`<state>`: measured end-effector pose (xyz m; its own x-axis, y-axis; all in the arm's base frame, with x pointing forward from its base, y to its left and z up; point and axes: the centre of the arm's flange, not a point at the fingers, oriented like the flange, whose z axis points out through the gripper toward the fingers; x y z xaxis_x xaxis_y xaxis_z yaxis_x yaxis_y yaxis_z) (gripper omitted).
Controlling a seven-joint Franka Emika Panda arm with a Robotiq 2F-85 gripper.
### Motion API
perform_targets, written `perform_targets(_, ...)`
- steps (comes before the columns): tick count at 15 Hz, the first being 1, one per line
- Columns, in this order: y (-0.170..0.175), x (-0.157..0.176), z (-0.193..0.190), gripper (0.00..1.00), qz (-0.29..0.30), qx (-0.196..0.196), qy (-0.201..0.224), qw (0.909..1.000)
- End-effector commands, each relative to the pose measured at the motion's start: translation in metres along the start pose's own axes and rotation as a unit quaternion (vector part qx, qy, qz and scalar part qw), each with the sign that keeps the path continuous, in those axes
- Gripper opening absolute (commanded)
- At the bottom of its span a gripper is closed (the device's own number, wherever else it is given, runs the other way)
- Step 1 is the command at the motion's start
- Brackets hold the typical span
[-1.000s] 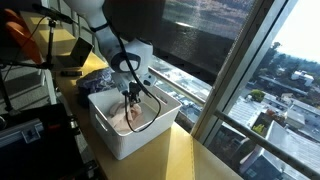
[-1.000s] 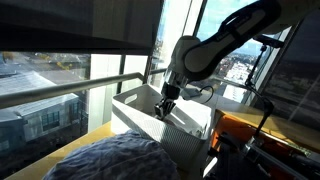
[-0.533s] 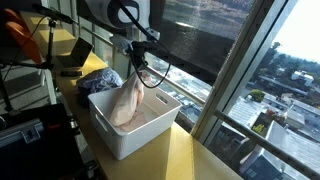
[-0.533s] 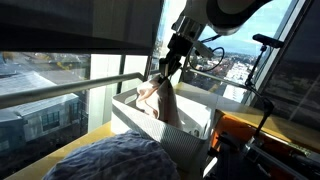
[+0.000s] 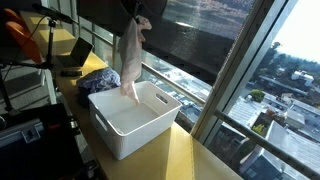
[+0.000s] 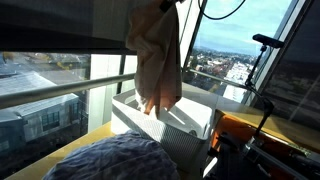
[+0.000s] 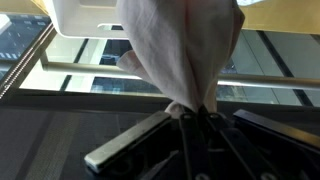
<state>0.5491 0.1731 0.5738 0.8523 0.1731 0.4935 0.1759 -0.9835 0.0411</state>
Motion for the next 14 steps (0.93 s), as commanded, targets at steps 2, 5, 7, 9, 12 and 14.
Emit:
perform_targets(2,-0.089,0.029,-0.093,0.02,-0.045,0.005,0.043,0.998)
perform_targets(5,-0.143,0.038,-0.156,0.02,-0.072,0.017,0.075,0.9944)
perform_targets(7,-0.162,0.034,-0.16,0.02,-0.083,0.02,0.078,0.9932)
perform_targets(9,-0.169,0.024,-0.141,0.02,-0.086,0.026,0.064,0.9939)
perform_targets(12,-0.17,0.011,-0.095,0.02,-0.085,0.033,0.029,0.9955)
perform_targets(14,-0.17,0.001,-0.052,0.02,-0.082,0.031,-0.002,0.9961)
